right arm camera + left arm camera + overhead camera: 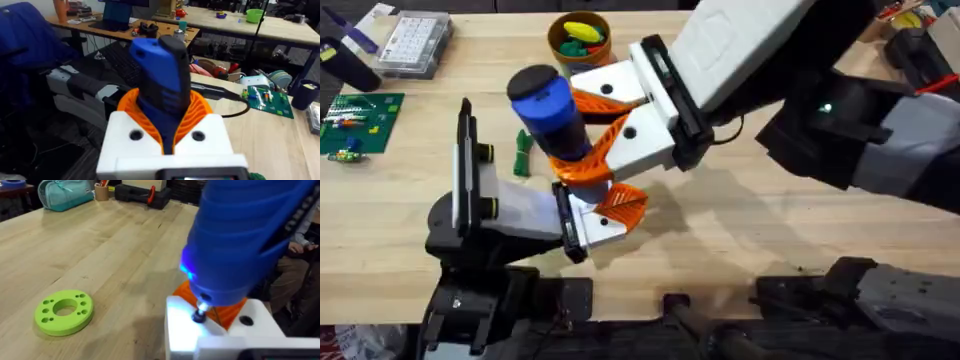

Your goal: Pick up the gripper from the table and insert it into the empty holder that is missing its gripper. Then pick up a screw, insert it into the mounting hole, and use the screwdriver to tighten it. Finally, clean up the table by picking up the vegetable and placing it into the bucket.

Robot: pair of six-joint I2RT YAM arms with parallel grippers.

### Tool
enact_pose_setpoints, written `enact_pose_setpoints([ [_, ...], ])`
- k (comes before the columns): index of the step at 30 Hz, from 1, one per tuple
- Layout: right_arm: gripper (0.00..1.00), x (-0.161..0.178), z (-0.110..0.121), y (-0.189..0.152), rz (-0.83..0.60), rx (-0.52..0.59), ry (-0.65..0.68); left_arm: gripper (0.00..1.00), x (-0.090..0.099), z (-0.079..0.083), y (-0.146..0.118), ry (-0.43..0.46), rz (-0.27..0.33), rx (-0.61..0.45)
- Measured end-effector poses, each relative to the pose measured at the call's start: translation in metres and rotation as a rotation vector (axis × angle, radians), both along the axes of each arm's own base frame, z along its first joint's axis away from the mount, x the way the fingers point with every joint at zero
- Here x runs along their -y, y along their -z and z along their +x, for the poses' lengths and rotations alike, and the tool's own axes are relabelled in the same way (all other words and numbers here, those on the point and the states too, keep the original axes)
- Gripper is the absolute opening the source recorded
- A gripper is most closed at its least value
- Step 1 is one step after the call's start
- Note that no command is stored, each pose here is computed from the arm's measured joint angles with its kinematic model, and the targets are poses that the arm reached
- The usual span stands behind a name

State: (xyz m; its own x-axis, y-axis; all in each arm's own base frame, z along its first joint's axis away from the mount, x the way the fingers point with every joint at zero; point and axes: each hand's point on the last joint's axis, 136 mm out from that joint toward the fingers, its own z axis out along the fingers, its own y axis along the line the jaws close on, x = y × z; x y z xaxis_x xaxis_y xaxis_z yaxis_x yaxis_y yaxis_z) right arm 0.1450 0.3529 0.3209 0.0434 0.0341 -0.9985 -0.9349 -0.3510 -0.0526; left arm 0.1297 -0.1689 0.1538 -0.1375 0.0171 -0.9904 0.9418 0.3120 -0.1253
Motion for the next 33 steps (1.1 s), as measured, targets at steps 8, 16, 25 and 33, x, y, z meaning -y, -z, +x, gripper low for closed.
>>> enact_pose_setpoints([
  [8, 0.061, 0.0017, -0.0020, -0.0043, 0.011, 0.013, 0.000, 0.010, 0.0001, 0.0008, -0.0058, 0.000, -0.003, 0.041],
  [16, 0.061, 0.0009, -0.0038, -0.0043, 0.012, 0.015, -0.005, 0.010, 0.0002, 0.0004, -0.0058, 0.003, -0.004, 0.042],
  [25, 0.061, 0.0006, -0.0053, -0.0026, 0.013, 0.020, -0.008, 0.010, 0.0002, 0.0002, -0.0058, 0.003, -0.004, 0.042],
  [33, 0.061, 0.0006, -0.0053, -0.0023, 0.012, 0.019, -0.008, 0.010, 0.0003, 0.0002, -0.0057, 0.004, -0.003, 0.042],
])
